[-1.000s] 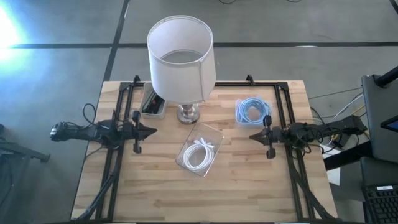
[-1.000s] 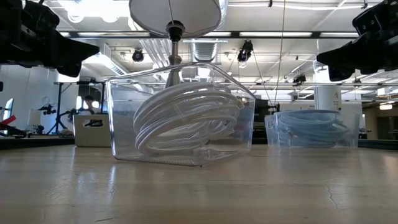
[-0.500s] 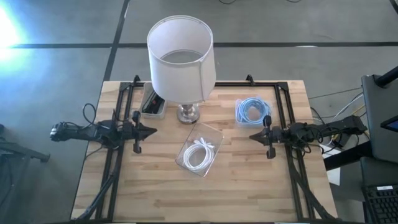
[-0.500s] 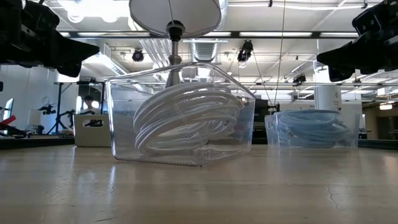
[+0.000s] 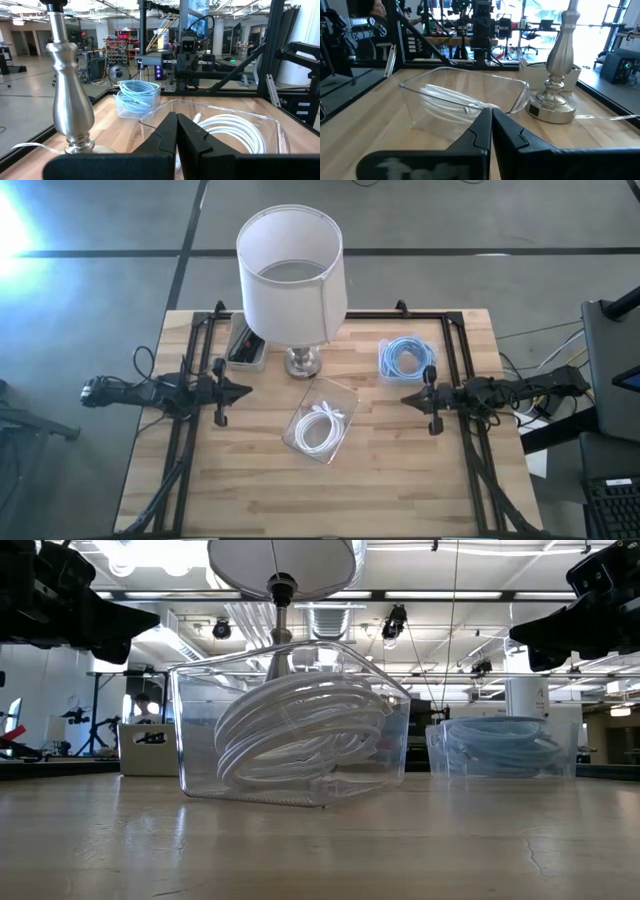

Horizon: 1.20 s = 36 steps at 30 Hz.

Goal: Pick & Place USB Port
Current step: Return to Home Position

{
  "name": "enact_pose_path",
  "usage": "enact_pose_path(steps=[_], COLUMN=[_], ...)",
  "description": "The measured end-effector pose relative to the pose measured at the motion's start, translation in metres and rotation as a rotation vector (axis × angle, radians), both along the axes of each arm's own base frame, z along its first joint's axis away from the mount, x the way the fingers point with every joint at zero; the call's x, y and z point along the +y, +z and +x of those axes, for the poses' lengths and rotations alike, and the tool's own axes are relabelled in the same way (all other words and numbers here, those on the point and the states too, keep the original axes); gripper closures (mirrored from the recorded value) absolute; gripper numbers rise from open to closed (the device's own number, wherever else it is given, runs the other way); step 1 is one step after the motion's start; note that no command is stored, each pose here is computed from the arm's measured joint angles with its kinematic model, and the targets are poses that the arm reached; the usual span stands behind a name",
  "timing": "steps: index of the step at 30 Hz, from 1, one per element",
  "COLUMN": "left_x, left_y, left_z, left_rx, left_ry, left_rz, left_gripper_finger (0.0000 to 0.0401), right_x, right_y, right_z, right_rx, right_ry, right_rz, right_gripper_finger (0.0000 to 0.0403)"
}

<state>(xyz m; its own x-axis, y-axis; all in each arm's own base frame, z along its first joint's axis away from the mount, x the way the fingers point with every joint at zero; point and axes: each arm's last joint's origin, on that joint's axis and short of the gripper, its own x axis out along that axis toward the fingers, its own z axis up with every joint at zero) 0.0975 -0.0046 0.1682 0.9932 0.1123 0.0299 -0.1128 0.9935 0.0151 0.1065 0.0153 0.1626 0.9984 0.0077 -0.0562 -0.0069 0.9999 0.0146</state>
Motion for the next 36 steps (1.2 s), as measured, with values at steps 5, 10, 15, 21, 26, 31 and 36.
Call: enact_pose_path(steps=[5, 10, 15, 21, 26, 31, 36], left_x=[0.0000, 0.0000, 0.0000, 0.0000, 0.0000, 0.0000, 0.0000], left_y=[0.0000, -0.0002, -0.0002, -0.0002, 0.0006, 0.0019, 0.0022], left_z=[0.0000, 0.0000, 0.0000, 0.0000, -0.0001, -0.0003, -0.0003], left_rx=[0.000, 0.001, 0.001, 0.001, -0.001, -0.009, -0.012], left_ry=[0.000, 0.000, 0.000, 0.000, 0.000, 0.000, 0.000], left_rz=[0.000, 0.000, 0.000, 0.000, 0.000, -0.001, -0.001], left_gripper_finger=[0.0391, 0.0391, 0.0391, 0.0391, 0.0391, 0.0391, 0.0391], right_x=[0.0000, 0.0000, 0.0000, 0.0000, 0.0000, 0.0000, 0.0000], right_y=[0.0000, 0.0000, 0.0000, 0.0000, 0.0001, 0.0001, 0.0001], right_z=[0.0000, 0.0000, 0.0000, 0.0000, 0.0000, 0.0000, 0.0000], right_rx=[0.000, 0.000, 0.001, 0.000, 0.000, 0.000, 0.000], right_ry=[0.000, 0.000, 0.000, 0.000, -0.001, -0.001, -0.001], right_rz=[-0.001, -0.001, -0.001, 0.000, 0.000, 0.000, -0.001], right_gripper_finger=[0.0394, 0.0394, 0.0394, 0.0394, 0.0394, 0.0394, 0.0394])
